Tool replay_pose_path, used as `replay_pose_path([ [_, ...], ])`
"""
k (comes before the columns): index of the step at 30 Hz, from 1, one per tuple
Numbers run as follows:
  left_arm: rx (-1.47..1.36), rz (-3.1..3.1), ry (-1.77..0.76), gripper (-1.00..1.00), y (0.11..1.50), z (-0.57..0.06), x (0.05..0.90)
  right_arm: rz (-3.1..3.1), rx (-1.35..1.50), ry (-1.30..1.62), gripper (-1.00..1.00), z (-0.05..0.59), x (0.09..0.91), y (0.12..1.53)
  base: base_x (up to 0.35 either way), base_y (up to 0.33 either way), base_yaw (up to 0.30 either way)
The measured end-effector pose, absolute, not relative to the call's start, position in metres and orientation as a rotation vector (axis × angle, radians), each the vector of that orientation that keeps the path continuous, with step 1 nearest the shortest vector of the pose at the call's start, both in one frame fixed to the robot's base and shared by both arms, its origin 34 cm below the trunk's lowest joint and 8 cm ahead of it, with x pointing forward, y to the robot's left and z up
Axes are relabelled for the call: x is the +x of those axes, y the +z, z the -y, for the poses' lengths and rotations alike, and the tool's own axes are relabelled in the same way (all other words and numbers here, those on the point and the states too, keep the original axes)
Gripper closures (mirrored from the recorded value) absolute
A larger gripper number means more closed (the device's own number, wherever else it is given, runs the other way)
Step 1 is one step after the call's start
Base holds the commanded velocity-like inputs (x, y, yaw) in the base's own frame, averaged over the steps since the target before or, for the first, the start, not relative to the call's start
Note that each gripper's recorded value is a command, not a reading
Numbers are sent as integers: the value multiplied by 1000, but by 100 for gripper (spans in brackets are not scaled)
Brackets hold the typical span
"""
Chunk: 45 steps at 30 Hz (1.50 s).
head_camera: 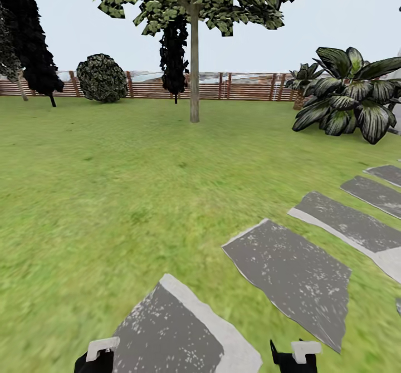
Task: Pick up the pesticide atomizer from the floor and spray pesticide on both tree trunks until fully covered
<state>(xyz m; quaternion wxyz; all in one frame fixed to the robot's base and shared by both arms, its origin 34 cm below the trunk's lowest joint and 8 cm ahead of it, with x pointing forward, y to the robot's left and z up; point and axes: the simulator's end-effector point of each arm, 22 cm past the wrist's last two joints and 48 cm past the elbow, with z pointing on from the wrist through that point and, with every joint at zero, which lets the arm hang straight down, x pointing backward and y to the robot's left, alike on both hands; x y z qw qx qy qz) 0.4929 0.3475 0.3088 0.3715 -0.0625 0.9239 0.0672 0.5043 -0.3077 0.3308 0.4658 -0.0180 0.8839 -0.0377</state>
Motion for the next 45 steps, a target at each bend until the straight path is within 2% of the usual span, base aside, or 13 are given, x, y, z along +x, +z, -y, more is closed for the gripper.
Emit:
replay_pose_path([
  [45, -161, -2369, 172, 100, 309, -348, 493, -2169, -44, -93, -100, 308, 505, 331, 340, 0, 0],
])
